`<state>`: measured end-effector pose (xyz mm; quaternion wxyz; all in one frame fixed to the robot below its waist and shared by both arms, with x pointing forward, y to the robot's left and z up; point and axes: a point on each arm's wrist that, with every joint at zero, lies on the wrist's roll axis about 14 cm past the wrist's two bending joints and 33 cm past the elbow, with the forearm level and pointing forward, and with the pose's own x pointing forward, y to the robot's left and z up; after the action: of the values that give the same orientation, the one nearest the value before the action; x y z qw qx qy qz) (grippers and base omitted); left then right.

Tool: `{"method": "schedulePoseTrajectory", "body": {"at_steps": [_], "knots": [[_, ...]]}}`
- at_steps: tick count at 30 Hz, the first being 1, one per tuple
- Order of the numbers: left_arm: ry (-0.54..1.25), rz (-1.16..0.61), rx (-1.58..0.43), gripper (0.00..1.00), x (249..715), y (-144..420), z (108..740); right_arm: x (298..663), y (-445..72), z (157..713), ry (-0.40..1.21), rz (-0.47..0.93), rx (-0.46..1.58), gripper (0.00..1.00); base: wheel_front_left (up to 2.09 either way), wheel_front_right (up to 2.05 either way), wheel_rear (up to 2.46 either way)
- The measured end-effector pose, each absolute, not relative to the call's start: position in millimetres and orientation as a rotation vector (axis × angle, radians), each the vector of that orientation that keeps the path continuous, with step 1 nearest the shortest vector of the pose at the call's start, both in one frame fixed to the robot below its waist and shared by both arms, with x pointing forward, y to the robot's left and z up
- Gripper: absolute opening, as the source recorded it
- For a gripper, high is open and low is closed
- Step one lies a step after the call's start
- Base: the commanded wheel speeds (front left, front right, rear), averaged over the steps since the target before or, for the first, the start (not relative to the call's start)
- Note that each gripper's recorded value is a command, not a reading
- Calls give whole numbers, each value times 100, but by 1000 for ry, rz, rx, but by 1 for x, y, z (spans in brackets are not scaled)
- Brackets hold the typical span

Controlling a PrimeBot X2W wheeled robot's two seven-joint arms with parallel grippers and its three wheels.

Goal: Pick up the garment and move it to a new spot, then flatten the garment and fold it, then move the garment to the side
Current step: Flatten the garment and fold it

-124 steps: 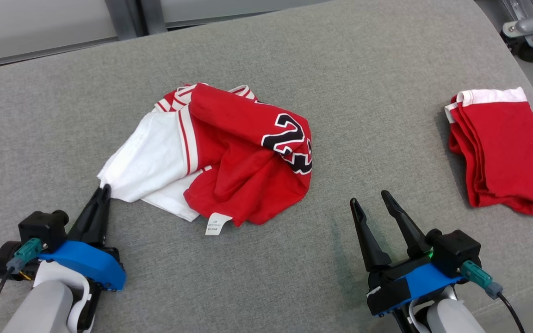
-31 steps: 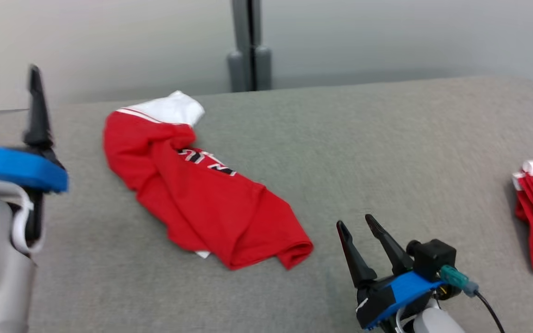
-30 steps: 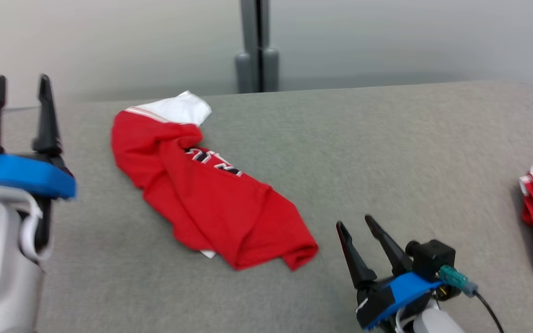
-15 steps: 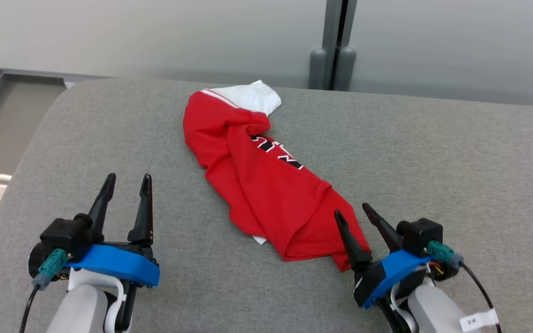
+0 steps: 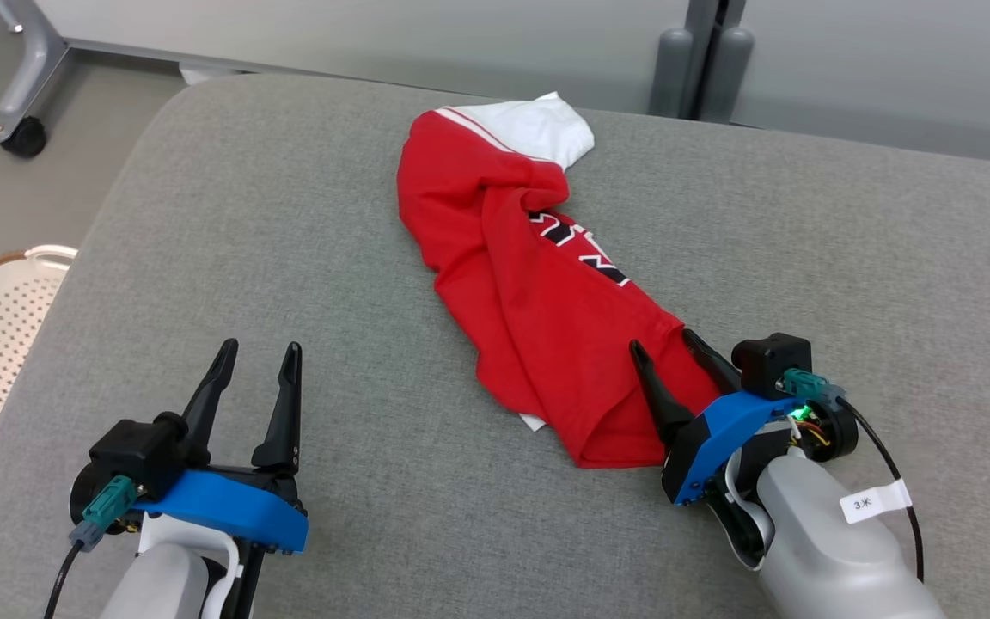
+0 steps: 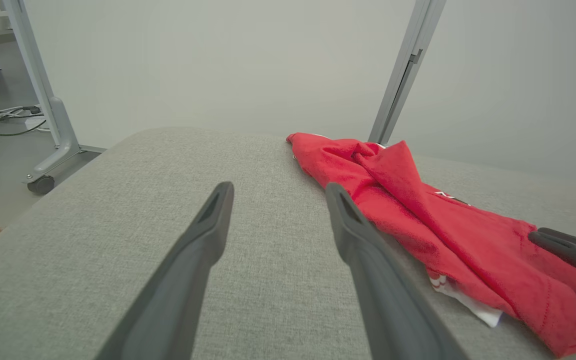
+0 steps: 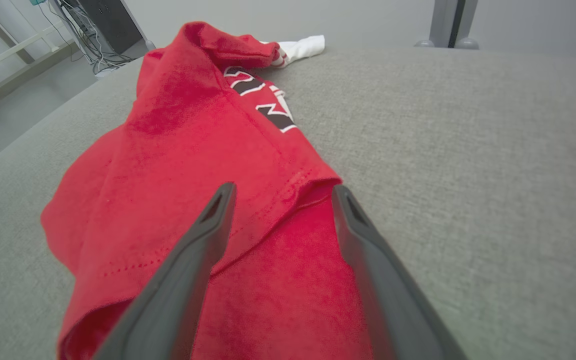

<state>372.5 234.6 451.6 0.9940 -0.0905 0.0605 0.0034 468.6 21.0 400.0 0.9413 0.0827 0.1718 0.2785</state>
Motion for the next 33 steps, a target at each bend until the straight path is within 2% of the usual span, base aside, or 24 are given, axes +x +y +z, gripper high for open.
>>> {"method": "schedulePoseTrajectory", "body": {"at_steps": [4, 5, 6, 7, 9, 18, 28, 33], "knots": [[131, 27, -178, 100, 369, 242, 450, 471, 28, 391, 383, 584, 151, 100, 0, 0, 0], [133, 32, -177, 100, 368, 244, 449, 472, 28, 388, 391, 583, 147, 82, 0, 0, 0], [135, 36, -178, 100, 367, 245, 448, 473, 29, 388, 395, 582, 144, 49, 0, 0, 0], [137, 40, -180, 100, 366, 246, 448, 474, 29, 387, 399, 581, 144, 4, 0, 0, 0], [141, 46, -179, 100, 364, 249, 447, 477, 32, 389, 392, 584, 146, 0, 0, 0, 0], [165, 51, -201, 100, 355, 244, 438, 503, 24, 453, 189, 552, 187, 0, 0, 0, 0], [160, -15, -253, 100, 355, 209, 436, 528, -30, 582, -194, 425, 115, 0, 0, 0, 0], [161, -44, -275, 100, 347, 190, 435, 514, -18, 648, -354, 476, 66, 0, 0, 0, 0]]}}
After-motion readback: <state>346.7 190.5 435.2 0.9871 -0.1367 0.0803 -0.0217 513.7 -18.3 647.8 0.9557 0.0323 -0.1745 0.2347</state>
